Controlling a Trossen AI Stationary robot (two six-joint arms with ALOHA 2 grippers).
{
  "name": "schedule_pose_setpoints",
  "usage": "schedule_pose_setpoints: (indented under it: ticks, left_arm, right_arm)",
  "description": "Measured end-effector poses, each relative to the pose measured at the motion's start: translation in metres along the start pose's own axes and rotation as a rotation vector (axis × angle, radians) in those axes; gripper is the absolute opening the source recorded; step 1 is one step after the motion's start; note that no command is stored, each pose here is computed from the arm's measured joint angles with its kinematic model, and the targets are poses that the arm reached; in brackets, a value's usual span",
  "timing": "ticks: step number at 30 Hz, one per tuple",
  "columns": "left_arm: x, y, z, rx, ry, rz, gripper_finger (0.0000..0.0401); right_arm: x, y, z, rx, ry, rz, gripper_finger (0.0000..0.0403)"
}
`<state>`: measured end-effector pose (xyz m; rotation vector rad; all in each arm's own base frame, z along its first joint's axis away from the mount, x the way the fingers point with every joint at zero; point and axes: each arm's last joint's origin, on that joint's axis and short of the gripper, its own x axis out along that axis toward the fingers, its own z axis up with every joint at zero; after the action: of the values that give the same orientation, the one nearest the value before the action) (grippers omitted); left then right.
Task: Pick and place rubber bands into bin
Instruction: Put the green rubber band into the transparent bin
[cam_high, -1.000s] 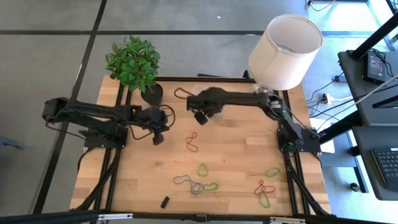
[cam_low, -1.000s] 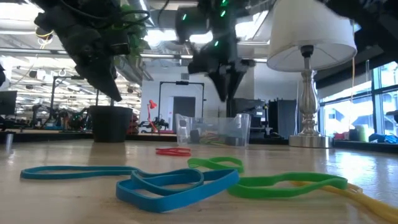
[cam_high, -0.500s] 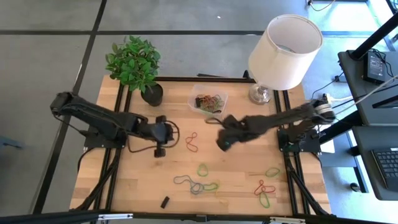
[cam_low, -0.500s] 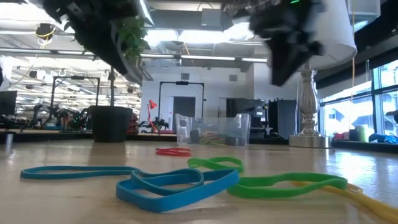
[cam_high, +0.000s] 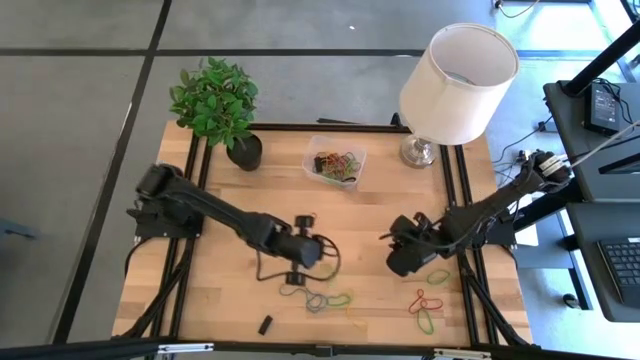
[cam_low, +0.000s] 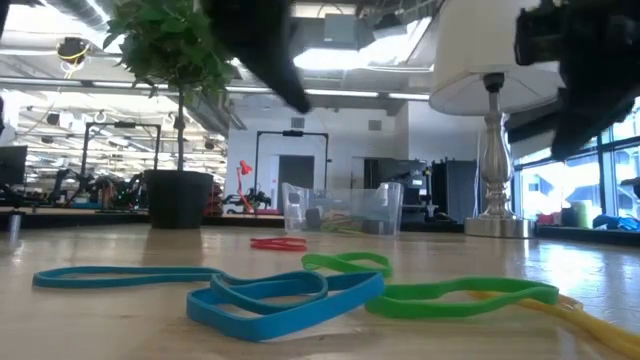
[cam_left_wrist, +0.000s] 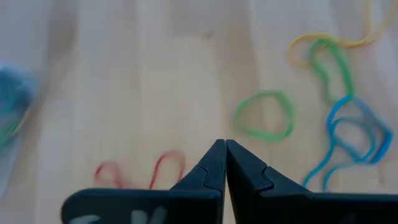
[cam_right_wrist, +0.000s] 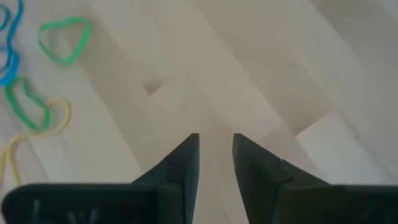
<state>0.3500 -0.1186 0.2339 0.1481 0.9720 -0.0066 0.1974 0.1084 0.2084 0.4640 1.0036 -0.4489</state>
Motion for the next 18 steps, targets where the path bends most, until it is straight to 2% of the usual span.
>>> schedule_pose_setpoints:
  ticks: [5,9,13,18]
  left_arm:
    - [0.028,-0.012,0.024,0.025,0.010,-0.050,0.0049]
    - [0.052,-0.018,0.033,0.029,0.031,-0.065,0.0088]
    - [0.078,-0.021,0.030,0.060,0.080,-0.064,0.0111]
    - [0.104,-0.024,0.020,0.084,0.142,-0.063,0.0115]
  right_arm:
    - [0.007,-0.001,-0.015,-0.030,0.008,0.041,0.0100]
    - [0.006,0.001,-0.020,-0.050,0.022,0.064,0.0100]
    - [0.004,0.004,-0.024,-0.070,0.026,0.079,0.0100]
    - [0.002,0.006,-0.030,-0.095,0.031,0.094,0.0100]
